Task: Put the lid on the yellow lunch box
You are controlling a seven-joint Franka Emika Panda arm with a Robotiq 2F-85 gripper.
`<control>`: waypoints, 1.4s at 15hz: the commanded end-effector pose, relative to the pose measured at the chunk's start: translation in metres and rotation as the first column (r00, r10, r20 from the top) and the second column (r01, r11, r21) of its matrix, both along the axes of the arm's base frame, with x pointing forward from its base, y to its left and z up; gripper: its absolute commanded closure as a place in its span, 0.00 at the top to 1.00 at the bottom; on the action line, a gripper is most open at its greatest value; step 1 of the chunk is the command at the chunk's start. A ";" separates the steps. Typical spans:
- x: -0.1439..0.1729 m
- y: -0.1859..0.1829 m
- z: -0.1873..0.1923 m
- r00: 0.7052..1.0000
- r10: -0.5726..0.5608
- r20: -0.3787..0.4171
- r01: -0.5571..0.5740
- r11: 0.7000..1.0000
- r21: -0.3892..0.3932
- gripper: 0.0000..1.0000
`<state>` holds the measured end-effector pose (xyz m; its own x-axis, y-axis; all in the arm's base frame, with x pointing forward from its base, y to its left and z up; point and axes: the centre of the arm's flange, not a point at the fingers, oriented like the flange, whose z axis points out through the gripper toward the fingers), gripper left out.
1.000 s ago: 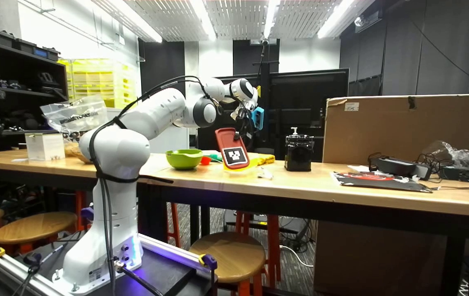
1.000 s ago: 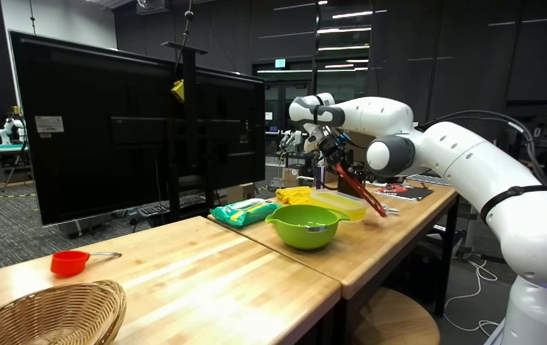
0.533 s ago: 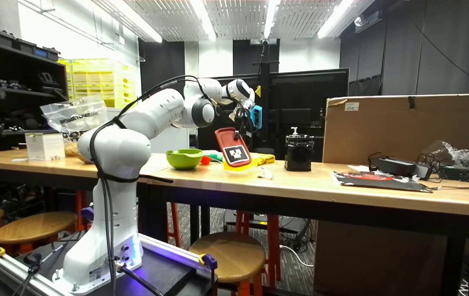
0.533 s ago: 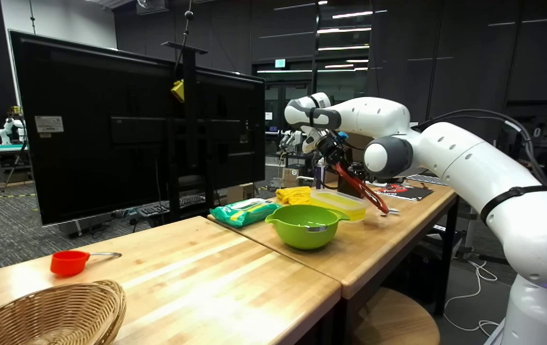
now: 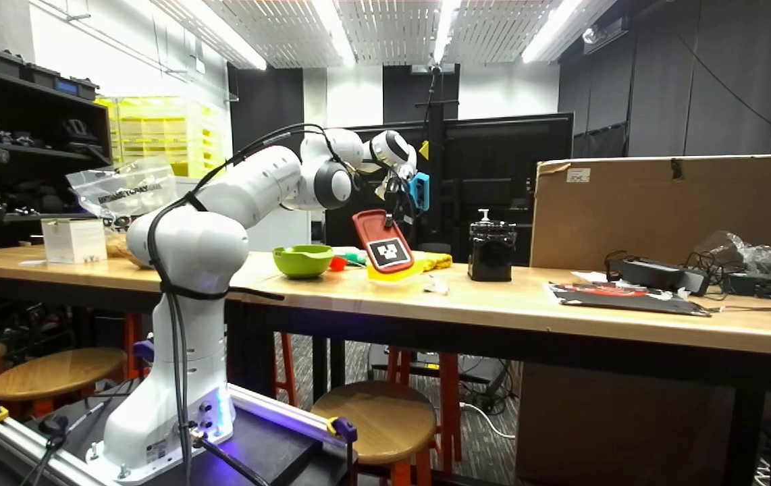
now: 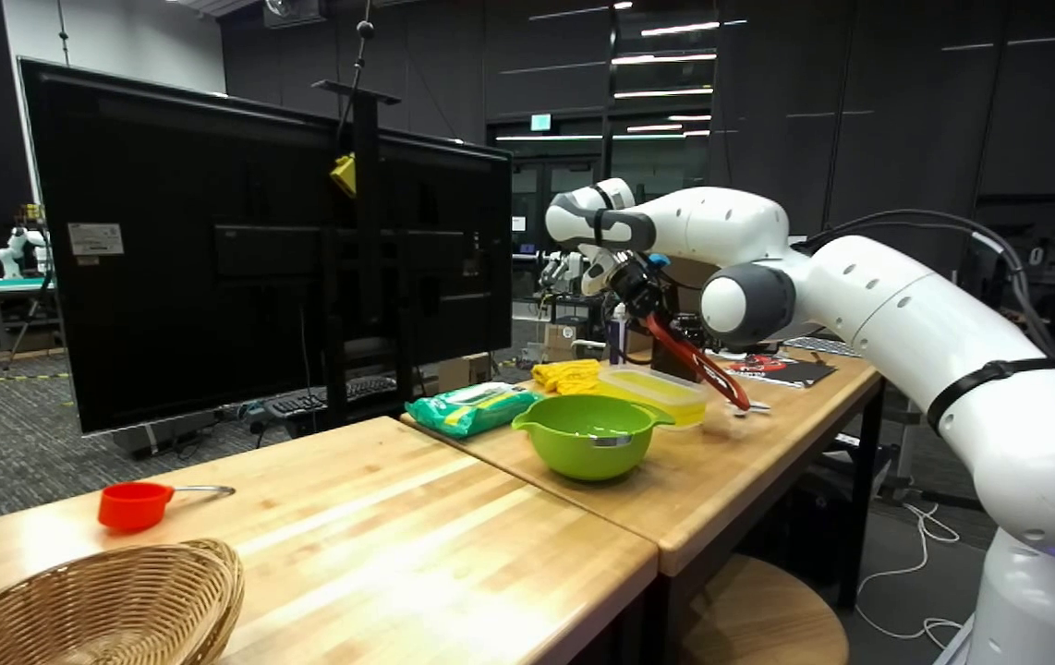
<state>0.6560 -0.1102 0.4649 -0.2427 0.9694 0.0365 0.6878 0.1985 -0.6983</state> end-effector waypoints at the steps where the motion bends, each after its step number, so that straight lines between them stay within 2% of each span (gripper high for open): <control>1: 0.067 -0.003 0.034 1.000 0.008 -0.009 -0.008 1.000 -0.018 0.03; 4: 0.067 -0.004 0.035 0.999 0.031 -0.006 -0.031 0.999 -0.038 0.03; 10: 0.067 -0.008 0.046 0.995 0.098 0.016 -0.095 0.988 -0.125 0.03; 13: 0.068 -0.011 0.059 0.985 0.154 0.075 -0.144 0.980 -0.135 0.03; 17: 0.067 -0.014 0.087 0.957 0.202 0.211 -0.189 0.979 -0.077 0.03; 21: 0.063 -0.012 0.126 0.928 0.220 0.301 -0.207 0.975 -0.076 0.03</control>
